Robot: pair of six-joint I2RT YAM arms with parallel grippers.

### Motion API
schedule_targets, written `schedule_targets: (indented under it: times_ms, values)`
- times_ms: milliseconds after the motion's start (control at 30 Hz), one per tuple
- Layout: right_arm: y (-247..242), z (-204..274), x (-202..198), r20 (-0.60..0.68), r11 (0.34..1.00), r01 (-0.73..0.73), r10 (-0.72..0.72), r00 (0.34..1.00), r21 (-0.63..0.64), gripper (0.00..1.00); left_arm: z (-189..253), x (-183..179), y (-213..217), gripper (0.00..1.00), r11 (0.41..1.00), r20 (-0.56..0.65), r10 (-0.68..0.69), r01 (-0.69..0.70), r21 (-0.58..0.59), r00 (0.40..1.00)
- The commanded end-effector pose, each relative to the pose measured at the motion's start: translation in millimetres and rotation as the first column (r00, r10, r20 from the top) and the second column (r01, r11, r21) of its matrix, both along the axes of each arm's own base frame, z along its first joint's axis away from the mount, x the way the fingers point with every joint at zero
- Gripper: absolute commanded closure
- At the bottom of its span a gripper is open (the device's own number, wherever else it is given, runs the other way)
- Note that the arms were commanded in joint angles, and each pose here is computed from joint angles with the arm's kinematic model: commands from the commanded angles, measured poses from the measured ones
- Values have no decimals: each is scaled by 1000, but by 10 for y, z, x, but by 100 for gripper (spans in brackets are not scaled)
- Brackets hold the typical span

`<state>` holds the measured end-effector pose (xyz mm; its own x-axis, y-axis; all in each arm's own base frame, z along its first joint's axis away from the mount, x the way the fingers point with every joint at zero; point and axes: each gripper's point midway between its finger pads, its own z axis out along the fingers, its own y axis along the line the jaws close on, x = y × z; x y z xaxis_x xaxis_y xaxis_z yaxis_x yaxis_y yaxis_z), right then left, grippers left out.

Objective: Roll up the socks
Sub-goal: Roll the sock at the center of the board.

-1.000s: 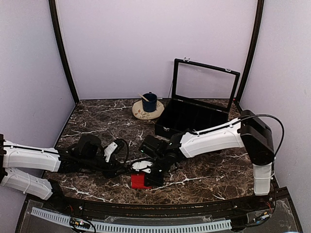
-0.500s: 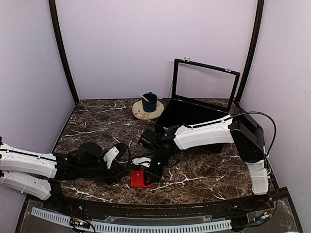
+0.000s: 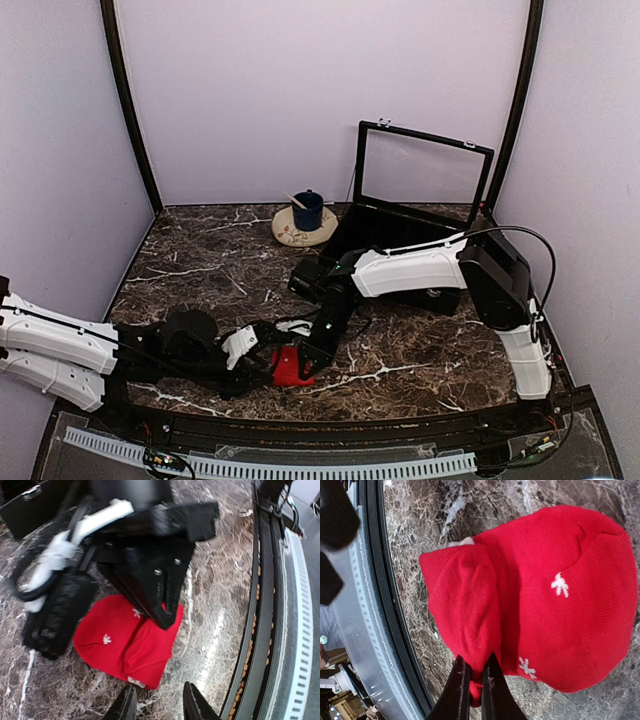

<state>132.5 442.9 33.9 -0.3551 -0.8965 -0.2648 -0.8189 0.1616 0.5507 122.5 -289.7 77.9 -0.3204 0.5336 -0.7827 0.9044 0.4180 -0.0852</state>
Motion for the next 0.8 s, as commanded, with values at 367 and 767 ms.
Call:
schedule_targets:
  times_ms: [367,767]
  values:
    - [-41,0,-86,-122,999,-41,38,992,-17,100,-143,21,-276,59,978,100,-125,106,179,987]
    - [-33,28,-70,-131,999,-41,40,991,-4,100,-390,-8,-306,59,945,71,-165,137,296,984]
